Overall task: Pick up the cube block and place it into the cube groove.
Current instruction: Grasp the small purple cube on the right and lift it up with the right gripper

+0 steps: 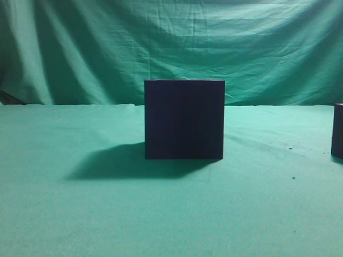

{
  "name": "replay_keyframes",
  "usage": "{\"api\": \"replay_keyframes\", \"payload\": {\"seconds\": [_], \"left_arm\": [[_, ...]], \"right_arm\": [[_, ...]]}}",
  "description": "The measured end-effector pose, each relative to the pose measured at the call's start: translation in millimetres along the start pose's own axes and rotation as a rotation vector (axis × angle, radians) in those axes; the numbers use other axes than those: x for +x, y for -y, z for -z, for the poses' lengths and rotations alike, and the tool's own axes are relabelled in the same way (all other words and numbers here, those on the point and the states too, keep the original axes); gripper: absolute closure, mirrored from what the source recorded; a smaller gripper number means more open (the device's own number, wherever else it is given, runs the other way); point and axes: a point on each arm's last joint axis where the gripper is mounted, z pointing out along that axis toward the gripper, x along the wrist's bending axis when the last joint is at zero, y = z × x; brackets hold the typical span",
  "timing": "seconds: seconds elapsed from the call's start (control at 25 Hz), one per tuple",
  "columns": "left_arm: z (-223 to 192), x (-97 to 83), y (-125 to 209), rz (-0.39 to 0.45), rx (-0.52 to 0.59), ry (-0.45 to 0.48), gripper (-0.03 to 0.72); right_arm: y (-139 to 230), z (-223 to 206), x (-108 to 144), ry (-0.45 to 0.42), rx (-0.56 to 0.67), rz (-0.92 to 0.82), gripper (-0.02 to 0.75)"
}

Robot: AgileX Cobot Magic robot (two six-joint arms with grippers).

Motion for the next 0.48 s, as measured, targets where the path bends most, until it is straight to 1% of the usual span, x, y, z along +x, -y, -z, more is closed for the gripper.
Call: {"api": "replay_keyframes", "payload": {"seconds": [0.48], "left_arm": [[0.0,0.0,0.0,0.000,0.000,0.000,0.688]], "right_arm": [[0.0,0.0,0.0,0.000,0.000,0.000,0.738]]}}
